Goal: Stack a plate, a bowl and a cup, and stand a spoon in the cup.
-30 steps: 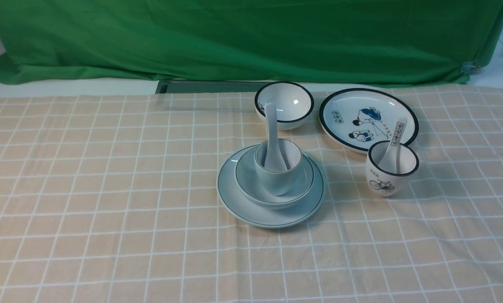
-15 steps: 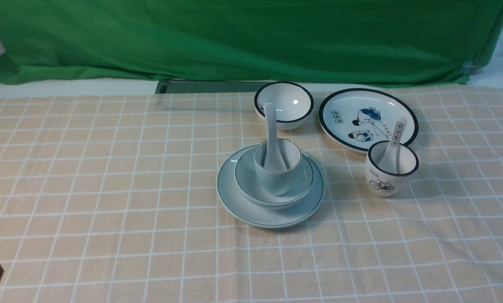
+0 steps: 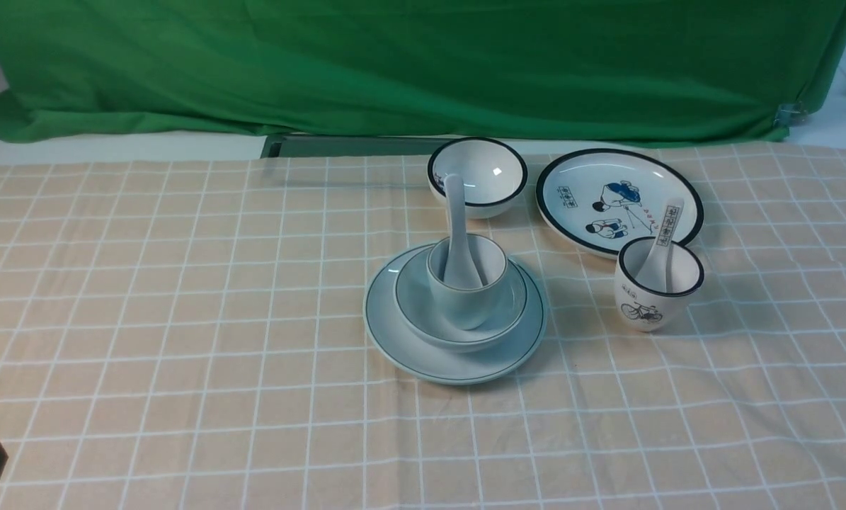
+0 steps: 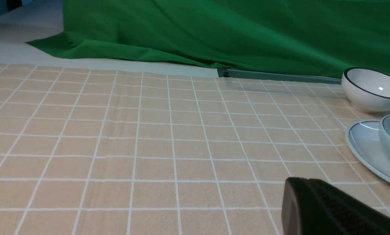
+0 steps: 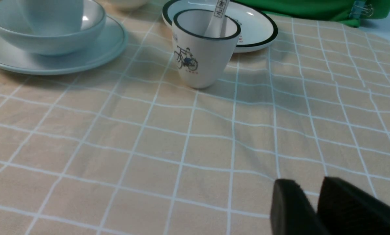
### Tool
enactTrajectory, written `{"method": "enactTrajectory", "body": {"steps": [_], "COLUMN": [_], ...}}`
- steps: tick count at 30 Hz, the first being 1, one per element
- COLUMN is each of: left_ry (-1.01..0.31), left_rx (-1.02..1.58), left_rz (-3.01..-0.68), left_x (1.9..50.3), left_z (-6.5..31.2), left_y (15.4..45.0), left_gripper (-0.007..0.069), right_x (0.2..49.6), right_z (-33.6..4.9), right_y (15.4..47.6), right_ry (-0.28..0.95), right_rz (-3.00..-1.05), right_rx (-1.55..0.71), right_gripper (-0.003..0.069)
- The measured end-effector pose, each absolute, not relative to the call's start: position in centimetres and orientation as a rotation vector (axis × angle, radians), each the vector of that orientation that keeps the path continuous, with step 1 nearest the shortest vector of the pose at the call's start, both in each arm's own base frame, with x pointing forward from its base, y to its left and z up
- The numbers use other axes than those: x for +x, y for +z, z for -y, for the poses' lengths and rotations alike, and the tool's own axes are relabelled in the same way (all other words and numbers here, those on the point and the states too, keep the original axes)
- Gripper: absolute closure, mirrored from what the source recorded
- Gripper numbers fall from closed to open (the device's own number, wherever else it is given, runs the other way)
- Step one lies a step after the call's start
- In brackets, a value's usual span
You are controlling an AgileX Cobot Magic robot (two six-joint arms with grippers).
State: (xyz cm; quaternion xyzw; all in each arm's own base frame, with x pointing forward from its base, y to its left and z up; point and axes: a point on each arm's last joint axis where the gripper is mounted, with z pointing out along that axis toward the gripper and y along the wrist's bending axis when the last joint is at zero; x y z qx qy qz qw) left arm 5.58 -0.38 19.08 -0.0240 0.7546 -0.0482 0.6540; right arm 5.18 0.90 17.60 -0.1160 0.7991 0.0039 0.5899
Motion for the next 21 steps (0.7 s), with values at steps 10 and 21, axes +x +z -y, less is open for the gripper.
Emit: {"method": "enactTrajectory", "body": {"steps": [10, 21], "left_ry": [-0.110, -0.110], "left_rx": [-0.055, -0.055], "left_rz": [-1.713, -1.712], "left_x": [5.57, 5.57], "left_z": [0.38, 0.38], "left_y": [19.07, 19.07], "left_gripper": [0.0622, 0.0622], "right_x": [5.18, 5.18], "right_z": [-0.90, -0.90], "right_y": [17.60, 17.60], "right_ry": [0.009, 0.009], "right_rz": [-1.860, -1.860], "right_rx": [-0.270, -0.270], "right_gripper": [0.0460, 0.0442]}}
